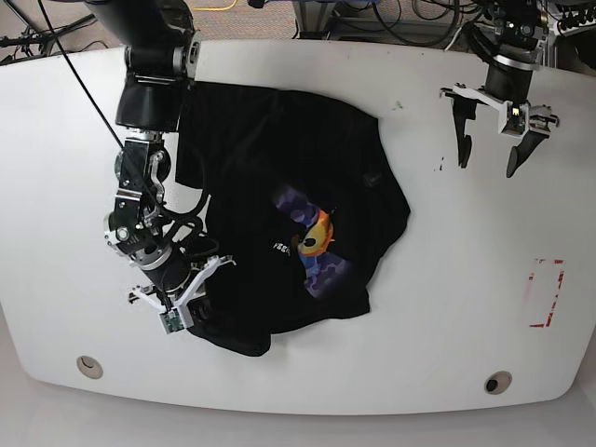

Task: Fold the T-shirt properly
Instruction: 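Lower the left gripper and grasp the shirt's opposite edge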

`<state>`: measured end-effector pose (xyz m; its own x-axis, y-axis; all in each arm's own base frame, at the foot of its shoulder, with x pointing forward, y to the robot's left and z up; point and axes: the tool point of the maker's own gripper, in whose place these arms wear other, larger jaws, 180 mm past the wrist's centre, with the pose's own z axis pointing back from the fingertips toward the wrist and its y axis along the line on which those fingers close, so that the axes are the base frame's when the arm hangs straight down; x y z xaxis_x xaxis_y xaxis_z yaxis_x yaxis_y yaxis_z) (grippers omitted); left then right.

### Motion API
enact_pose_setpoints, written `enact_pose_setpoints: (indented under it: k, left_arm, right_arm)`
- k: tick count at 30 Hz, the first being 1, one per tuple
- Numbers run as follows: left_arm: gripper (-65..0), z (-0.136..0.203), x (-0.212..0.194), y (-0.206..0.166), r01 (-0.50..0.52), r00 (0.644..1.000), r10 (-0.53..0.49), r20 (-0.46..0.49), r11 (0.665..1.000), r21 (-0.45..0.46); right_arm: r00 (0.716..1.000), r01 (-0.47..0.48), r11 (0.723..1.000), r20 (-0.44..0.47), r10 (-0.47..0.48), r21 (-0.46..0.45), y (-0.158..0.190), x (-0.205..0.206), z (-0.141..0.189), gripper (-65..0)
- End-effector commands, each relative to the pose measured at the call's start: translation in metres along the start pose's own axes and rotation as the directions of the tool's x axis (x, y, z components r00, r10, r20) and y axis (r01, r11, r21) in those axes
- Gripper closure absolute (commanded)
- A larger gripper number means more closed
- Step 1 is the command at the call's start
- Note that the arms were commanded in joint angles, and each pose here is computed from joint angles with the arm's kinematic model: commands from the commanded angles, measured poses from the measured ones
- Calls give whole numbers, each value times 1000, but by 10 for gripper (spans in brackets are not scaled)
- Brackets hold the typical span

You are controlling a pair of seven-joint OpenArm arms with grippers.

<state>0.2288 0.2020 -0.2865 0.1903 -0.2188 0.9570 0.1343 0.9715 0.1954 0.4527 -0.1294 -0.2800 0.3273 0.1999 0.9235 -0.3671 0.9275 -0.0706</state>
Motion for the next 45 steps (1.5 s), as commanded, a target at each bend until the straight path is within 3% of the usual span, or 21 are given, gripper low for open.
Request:
enact_pose_setpoints:
  k: [1, 14, 22, 26, 30, 36, 45]
  left_arm:
    - [-433, 0, 13, 2, 7, 999, -7, 46, 1000, 2]
    - [-435, -6, 20, 2, -66, 995, 66, 71, 998, 0]
    - [-441, -25, 19, -29, -142, 989, 147, 25, 977, -157]
    - [-451, -42, 18, -54, -126, 992, 119, -42, 955, -269]
    - [-456, -54, 13, -66, -100, 992, 73, -99, 945, -311]
    - [-454, -70, 15, -63, -63, 992, 25, -127, 949, -308]
    - [-449, -78, 20, -71, -86, 992, 53, -112, 947, -310]
  right_arm:
    - [997, -34, 999, 69, 36, -27, -6, 31, 7, -3]
    - [988, -93, 994, 114, 100, -64, -7, 53, 26, -6]
    - [975, -146, 985, 157, 159, -90, -4, 79, 45, -9]
    - [969, -164, 980, 167, 181, -111, -7, 86, 53, -4]
    - [970, -170, 978, 154, 187, -117, -11, 85, 54, -5]
    - [970, -165, 978, 159, 184, -125, -15, 91, 52, -2]
    - [967, -170, 977, 170, 191, -130, -16, 98, 53, 0]
